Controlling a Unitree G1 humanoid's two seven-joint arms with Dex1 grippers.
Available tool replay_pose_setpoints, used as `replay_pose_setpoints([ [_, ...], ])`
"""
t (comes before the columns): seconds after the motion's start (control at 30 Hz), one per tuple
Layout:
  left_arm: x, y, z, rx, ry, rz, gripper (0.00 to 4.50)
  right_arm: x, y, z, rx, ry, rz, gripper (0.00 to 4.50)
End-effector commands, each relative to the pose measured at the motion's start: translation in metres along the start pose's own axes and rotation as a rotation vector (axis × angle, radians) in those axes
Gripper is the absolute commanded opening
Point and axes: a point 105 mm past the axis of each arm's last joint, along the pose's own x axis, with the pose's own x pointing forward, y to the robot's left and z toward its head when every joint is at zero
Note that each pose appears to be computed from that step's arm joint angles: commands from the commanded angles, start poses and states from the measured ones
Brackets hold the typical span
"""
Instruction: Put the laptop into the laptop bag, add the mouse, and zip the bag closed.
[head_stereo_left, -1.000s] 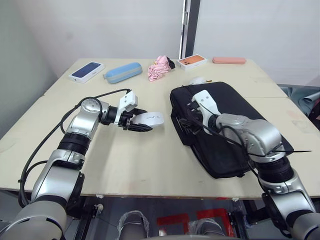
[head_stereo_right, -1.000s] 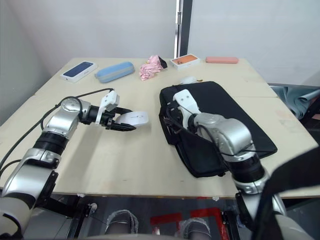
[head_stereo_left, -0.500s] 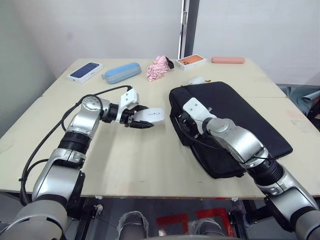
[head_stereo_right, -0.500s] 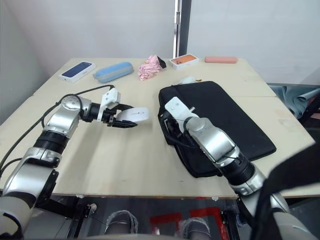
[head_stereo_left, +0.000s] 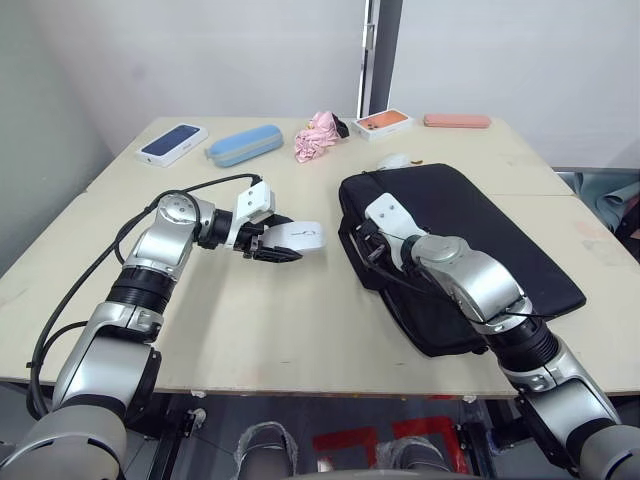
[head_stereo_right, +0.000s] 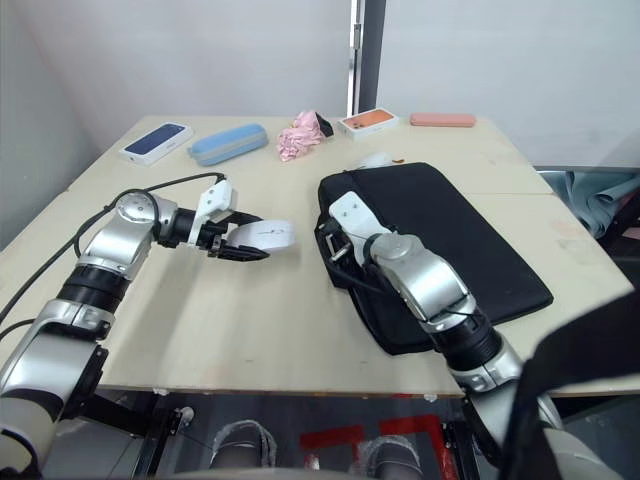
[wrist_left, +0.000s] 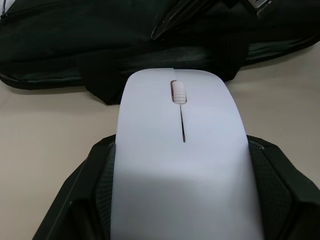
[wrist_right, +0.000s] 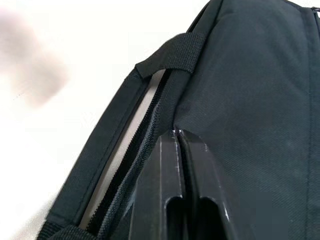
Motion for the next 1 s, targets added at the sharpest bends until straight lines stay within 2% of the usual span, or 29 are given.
replay_pose_setpoints([
  [0.03,0.0,0.001,0.008,0.038,-0.013,-0.005,2.87,-0.011,-0.02,0.023,-0.085,-0.093,-0.112,0.01],
  [0.17,0.002,0.002,0.006,0.035,-0.012,-0.007,2.87,-0.013,0.001,0.025,-0.017,-0.128,-0.021,0.01],
  [0.37,0.008,0.001,0.006,0.029,-0.022,-0.013,2.87,-0.017,0.019,0.017,-0.004,-0.083,0.08,1.86],
  [0.6,0.013,-0.002,0.005,0.02,-0.034,-0.014,2.87,-0.012,0.009,0.012,-0.06,0.006,0.009,4.24],
  [0.63,0.013,-0.002,0.005,0.021,-0.035,-0.011,2.87,-0.011,0.008,0.01,-0.086,0.029,-0.001,4.44],
  [0.87,0.017,-0.003,0.006,0.015,-0.045,-0.007,2.87,0.002,-0.007,0.01,-0.154,0.062,-0.097,4.44],
  [1.0,0.017,-0.002,0.007,0.015,-0.05,-0.001,2.87,0.006,-0.017,0.0,-0.195,0.103,-0.132,4.44],
])
